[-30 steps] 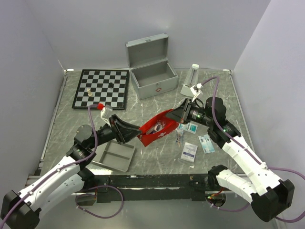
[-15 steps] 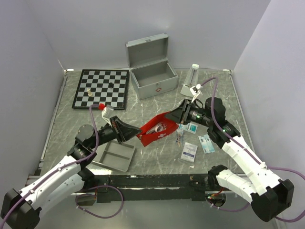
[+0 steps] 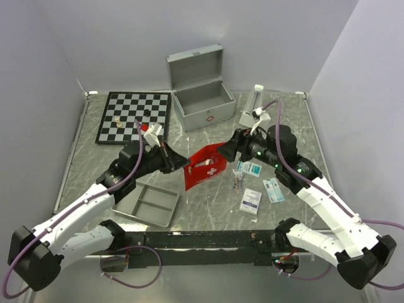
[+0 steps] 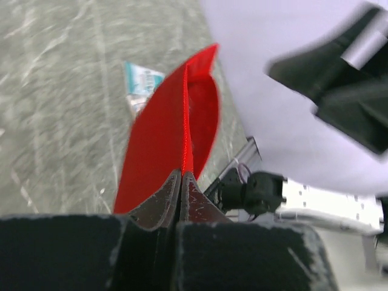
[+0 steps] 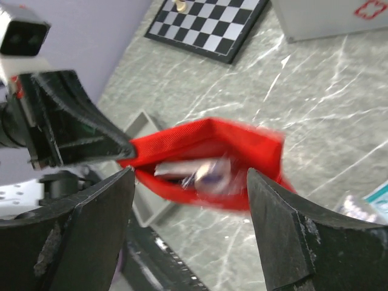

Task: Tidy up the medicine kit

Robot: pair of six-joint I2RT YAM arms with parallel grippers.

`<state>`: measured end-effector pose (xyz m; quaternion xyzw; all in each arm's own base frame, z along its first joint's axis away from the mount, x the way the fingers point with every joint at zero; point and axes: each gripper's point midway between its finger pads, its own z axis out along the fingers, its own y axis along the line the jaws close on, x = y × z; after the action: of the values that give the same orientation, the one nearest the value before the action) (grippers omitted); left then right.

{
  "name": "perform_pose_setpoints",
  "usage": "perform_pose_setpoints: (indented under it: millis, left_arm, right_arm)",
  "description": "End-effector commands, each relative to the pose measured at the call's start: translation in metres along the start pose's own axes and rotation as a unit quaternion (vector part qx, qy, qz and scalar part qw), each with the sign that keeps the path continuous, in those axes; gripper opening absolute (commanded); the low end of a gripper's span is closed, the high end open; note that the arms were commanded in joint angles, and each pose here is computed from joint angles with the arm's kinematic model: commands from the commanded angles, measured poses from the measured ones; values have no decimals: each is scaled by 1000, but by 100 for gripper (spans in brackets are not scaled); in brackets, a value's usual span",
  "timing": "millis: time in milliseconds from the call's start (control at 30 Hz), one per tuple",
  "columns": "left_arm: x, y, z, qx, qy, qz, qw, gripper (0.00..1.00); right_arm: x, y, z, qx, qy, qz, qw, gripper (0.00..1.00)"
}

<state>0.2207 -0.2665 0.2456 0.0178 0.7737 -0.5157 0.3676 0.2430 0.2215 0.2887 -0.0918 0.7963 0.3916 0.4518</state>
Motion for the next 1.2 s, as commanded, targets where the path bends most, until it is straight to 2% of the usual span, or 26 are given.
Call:
perform_pose_setpoints:
  millis: [0, 100, 200, 300, 367, 500, 600, 733, 900, 1067, 1167]
  left_arm:
    - [-20, 22, 1, -110, -35, -82, 990, 1]
    - [-19, 40, 4, -187, -26, -133, 973, 1]
    - [-22, 31, 7, -177, -20, -140, 974, 1]
    - [-22, 25, 5, -153, -29, -159, 975, 1]
    - [-18, 23, 6, -132, -34, -173, 975, 1]
    - [-3, 10, 19, -22, -25, -210, 977, 1]
    - [13, 29, 27, -10, -25, -223, 974, 1]
    - [32, 71, 35, -75, -15, -222, 972, 1]
    - [35, 107, 28, -145, -32, -201, 968, 1]
    - [39, 129, 22, -193, -33, -170, 966, 1]
    - [43, 137, 20, -199, -35, -163, 966, 1]
  right_arm:
    - [-14, 15, -7, 11, -31, -78, 996, 79]
    - [-8, 19, -1, 13, -24, -92, 995, 77]
    - [1, 15, 4, 13, -14, -89, 996, 69]
    - [18, 11, 10, 2, 6, -83, 997, 48]
    - [26, 6, 11, 7, 12, -78, 997, 42]
    - [33, -4, 8, 25, 19, -84, 996, 41]
    - [44, -16, 9, 41, 28, -88, 995, 41]
    - [65, -32, 18, 57, 46, -77, 994, 41]
    - [92, -39, 39, 39, 61, -46, 996, 40]
    - [117, -38, 69, -10, 83, -15, 996, 23]
    - [125, -37, 86, -36, 84, 2, 996, 18]
